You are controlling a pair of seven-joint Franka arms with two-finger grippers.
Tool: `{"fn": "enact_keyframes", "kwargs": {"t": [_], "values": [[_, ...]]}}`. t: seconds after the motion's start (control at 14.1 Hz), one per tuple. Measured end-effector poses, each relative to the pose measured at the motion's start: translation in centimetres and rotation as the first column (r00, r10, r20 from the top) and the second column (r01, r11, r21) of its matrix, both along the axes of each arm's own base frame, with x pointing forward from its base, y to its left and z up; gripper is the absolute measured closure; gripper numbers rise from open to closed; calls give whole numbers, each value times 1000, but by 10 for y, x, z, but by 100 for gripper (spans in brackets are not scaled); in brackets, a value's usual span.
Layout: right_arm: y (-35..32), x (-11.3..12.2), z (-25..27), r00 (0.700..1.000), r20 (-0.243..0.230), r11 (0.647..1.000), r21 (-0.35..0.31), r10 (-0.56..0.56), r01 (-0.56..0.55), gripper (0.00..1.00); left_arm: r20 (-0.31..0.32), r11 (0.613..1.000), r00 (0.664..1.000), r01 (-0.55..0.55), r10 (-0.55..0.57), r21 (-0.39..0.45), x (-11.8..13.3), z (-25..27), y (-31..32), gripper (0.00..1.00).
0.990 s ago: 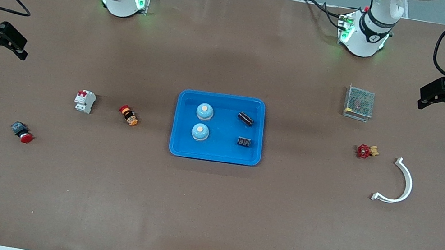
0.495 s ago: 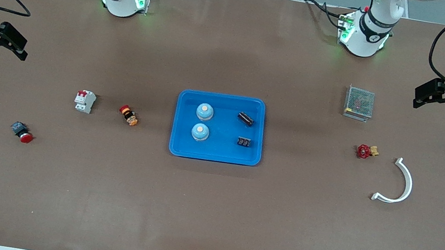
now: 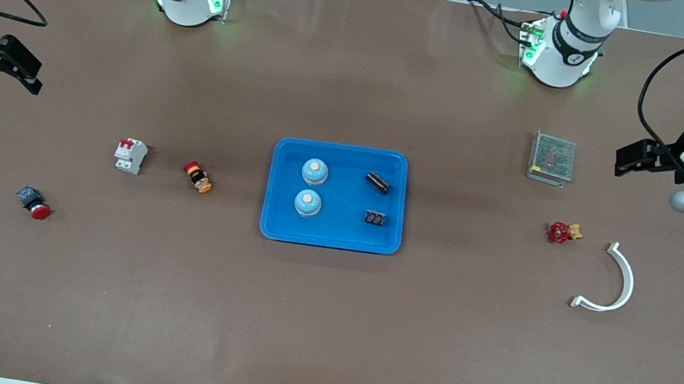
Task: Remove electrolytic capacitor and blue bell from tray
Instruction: 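Move the left gripper toward the brown capacitors in the blue tray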
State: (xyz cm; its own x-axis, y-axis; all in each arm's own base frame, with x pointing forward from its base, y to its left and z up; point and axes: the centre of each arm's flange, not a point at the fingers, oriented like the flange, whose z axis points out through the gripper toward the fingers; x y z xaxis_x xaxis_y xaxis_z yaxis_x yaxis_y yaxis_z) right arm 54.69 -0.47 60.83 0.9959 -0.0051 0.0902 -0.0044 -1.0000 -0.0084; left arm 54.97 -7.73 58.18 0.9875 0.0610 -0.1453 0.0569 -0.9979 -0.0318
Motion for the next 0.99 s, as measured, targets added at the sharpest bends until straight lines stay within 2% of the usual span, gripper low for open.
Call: {"fn": "enact_keyframes", "kwargs": {"t": [0.21,0.57,0.99], "values": [[-3,0,1,1000,3,1000,0,-5,5,0,-36,1000,999,-16,17,4,8,-22,-16,0],[0,0,1,1000,2,1000,0,0,0,0,-45,1000,999,-11,11,5,9,-27,-22,0],[-1,0,1,1000,-1,1000,0,-1,1,0,-44,997,996,-77,78,21,7,-28,-39,0]]}}
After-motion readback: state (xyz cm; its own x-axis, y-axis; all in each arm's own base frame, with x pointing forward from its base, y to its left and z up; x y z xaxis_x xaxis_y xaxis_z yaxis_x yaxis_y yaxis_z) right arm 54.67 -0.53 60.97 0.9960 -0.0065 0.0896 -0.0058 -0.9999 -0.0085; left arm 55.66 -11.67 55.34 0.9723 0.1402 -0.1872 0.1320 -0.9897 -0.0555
